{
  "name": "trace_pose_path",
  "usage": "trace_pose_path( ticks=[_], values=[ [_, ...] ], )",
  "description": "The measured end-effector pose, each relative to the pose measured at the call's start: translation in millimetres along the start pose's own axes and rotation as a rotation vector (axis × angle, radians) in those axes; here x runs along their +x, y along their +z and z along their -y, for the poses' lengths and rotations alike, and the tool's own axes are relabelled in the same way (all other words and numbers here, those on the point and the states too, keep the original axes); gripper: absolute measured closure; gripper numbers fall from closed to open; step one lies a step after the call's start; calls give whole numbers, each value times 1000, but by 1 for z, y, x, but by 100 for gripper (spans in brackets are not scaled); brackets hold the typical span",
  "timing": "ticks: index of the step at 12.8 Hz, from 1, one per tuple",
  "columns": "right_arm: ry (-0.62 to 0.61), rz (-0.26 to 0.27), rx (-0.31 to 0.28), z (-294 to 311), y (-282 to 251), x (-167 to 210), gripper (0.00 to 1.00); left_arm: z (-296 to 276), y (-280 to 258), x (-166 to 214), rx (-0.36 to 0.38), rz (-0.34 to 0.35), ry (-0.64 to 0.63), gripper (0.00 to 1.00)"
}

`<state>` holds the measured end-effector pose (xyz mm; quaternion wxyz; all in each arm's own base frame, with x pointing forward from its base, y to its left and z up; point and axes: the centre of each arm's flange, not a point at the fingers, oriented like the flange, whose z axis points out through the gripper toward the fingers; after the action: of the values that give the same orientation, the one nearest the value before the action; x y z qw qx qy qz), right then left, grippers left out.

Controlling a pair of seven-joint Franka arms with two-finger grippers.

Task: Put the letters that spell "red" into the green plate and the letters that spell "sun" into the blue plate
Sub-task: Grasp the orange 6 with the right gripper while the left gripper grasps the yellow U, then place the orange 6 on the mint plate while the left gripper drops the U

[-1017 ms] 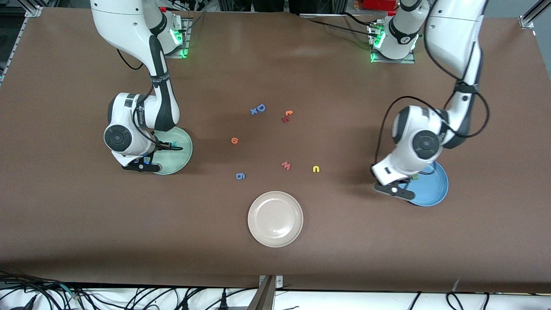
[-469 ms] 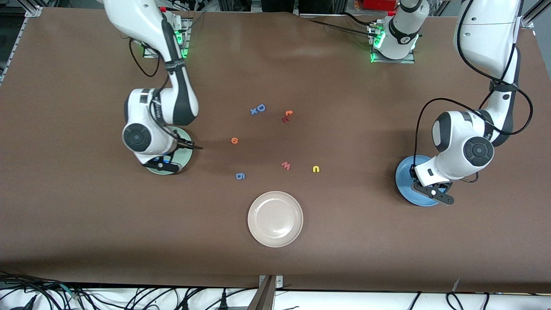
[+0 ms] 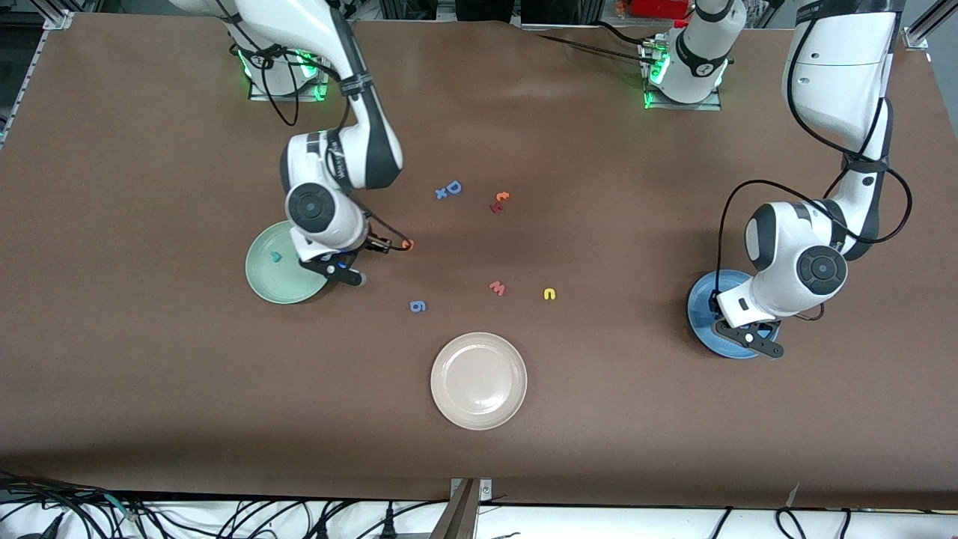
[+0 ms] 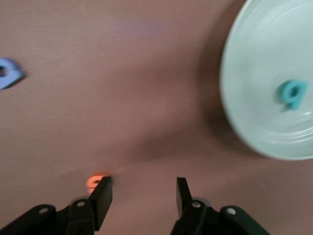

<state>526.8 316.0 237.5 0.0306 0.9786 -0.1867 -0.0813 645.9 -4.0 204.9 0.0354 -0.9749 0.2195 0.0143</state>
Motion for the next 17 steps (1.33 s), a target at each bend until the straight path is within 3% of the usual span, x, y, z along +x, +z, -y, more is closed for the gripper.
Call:
trace_pose_path(
  ticks=[2,4,5,8,11,17],
  values=[
    [50,-44,21,25,11,-23,38,-16,-14,10,-14,-21,-23,28],
    [68,-69,22,36,30,-34,38,-69,-31,30,-51,-34,-109,5],
    [74,-82,24,37,39,-36,38,-103,-37,41,-68,-37,-158,0],
    [94,-106,32,37,56,-42,40,-207,-42,58,-108,-22,-294,0],
    [109,-114,37,39,62,-46,42,-275,-43,66,-127,-9,-425,0],
    [111,-119,40,40,64,-47,48,-319,-8,82,-133,-32,-474,0]
  ],
)
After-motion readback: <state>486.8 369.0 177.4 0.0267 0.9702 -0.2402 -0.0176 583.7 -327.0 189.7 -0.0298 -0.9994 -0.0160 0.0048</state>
